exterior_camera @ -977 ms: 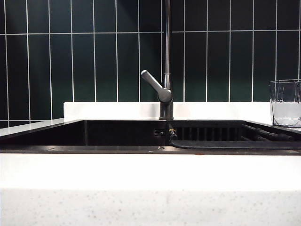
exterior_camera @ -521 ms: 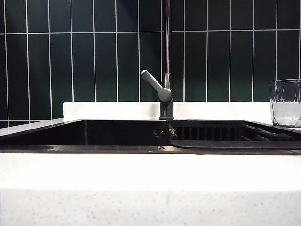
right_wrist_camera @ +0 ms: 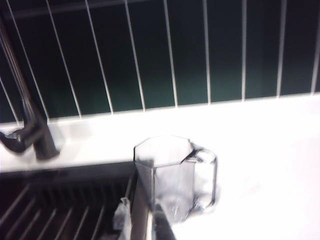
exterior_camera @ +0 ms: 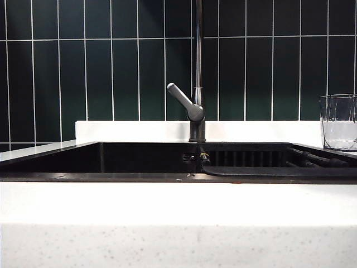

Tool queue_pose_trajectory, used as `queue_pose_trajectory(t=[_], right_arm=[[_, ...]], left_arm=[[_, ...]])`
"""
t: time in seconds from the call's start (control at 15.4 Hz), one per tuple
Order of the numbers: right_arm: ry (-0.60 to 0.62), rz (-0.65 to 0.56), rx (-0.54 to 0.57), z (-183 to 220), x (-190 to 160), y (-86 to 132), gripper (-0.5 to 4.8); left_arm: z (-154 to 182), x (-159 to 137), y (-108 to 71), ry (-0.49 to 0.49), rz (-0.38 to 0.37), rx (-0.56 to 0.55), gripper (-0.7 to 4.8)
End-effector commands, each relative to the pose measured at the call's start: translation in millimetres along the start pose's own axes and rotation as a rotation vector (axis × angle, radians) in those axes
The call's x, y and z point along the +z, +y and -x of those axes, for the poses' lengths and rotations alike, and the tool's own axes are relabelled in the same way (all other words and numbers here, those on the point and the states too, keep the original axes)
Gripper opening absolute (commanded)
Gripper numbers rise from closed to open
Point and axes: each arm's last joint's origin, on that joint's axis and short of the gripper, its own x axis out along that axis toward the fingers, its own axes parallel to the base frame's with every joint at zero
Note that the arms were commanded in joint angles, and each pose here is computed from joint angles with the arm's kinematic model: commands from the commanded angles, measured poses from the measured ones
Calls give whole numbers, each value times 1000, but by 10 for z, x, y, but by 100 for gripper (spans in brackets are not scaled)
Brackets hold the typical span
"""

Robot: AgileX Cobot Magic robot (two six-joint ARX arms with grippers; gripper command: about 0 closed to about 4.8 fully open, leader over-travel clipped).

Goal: Pick up the mug next to the sink, go to the faucet to get some water, pour the water into the sink, and finally put the mug back to its place.

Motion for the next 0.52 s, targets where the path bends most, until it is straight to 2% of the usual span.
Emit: queue_pose_trajectory(t=[0.07,0.13,0.2,0.33,0.46,0.52], right_arm=[[48,0,39,-252,71,11,143],[38,1,42,-345,54,6,220],[42,1,40,-402,31,-2,235],[93,-1,13,-481,-52,-58,235],[103,1,-2,-484,-65,-106,235],[105,21,-19,-475,-60,-173,234]], left_arm=[[-205,50,36,56,-12,-26,241],[-326,21,68,59,3,-80,241],[-418,-23,96,75,9,-129,241],[-652,-188,202,144,72,-173,241],[-821,-273,265,194,92,-220,241],[-1010,-334,324,245,110,-280,241]])
